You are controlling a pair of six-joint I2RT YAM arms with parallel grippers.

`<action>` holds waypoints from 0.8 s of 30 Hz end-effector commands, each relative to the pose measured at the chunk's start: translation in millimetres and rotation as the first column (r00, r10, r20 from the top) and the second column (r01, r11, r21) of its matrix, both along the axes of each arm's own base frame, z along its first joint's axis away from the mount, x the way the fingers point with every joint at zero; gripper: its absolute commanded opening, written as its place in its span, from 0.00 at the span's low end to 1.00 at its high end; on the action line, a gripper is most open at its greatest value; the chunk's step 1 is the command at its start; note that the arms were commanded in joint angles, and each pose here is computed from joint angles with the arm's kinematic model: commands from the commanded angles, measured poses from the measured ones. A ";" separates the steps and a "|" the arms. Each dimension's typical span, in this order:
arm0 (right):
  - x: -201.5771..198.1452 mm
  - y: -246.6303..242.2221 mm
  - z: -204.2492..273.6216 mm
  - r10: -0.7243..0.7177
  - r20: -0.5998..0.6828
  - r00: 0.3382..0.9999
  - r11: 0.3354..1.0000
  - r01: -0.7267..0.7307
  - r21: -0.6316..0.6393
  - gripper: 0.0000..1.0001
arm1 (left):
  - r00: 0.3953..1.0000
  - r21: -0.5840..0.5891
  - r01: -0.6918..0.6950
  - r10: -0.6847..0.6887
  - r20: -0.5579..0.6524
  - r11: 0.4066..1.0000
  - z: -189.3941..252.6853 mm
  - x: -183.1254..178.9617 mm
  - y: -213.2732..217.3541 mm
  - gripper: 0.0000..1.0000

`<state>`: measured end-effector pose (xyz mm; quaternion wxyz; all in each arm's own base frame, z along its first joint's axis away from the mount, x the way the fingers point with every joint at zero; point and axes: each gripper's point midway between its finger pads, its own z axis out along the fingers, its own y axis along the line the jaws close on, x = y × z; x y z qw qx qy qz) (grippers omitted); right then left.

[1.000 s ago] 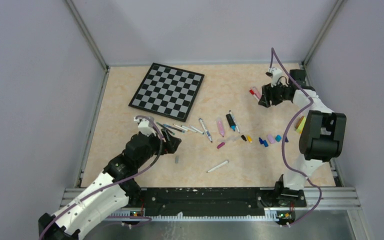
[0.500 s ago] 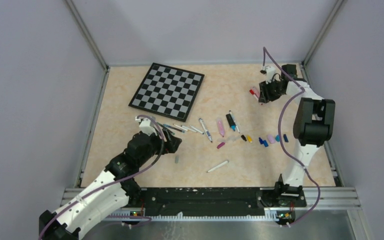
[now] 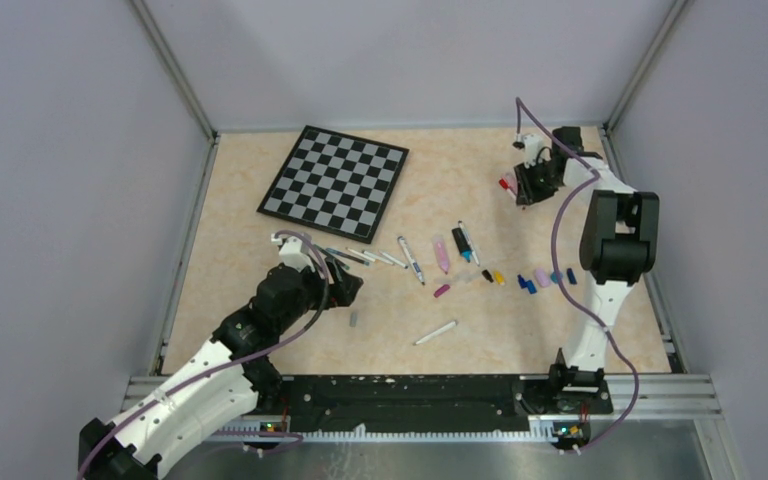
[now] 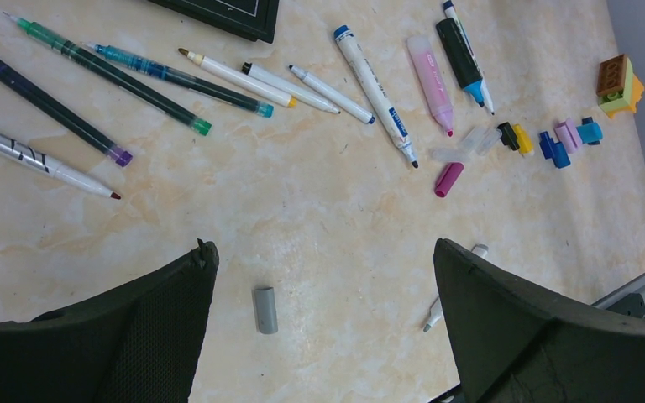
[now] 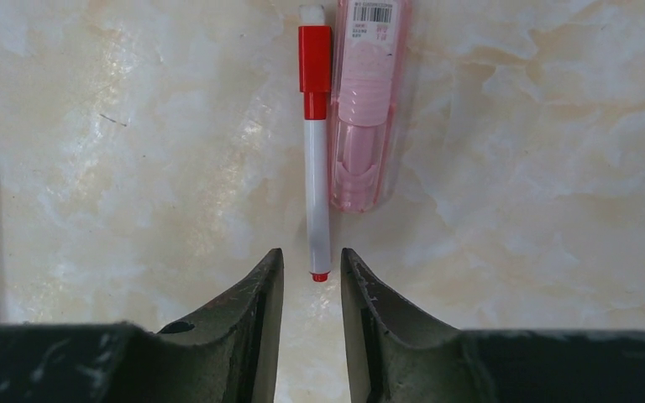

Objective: Open the pen caps
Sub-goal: Pick up the pen from the center of the board.

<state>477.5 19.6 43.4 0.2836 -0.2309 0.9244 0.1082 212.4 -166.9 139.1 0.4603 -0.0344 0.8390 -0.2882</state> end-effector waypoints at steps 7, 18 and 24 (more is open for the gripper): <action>16.3 3.9 -2.3 0.000 -0.003 1.000 1.000 0.000 -0.012 0.24 | 0.999 -0.032 -0.014 0.015 0.035 0.999 9.2 6.0 -1.5 0.99; 2.6 8.5 -10.4 0.043 -0.059 0.997 0.999 -0.044 -0.014 0.07 | 0.999 -0.039 -0.016 0.017 0.033 0.999 9.9 5.9 -1.7 0.99; -17.4 9.0 -13.7 0.068 -0.091 0.994 0.997 -0.070 -0.020 0.03 | 0.999 -0.041 -0.015 0.016 0.033 0.999 10.4 4.8 -1.4 0.99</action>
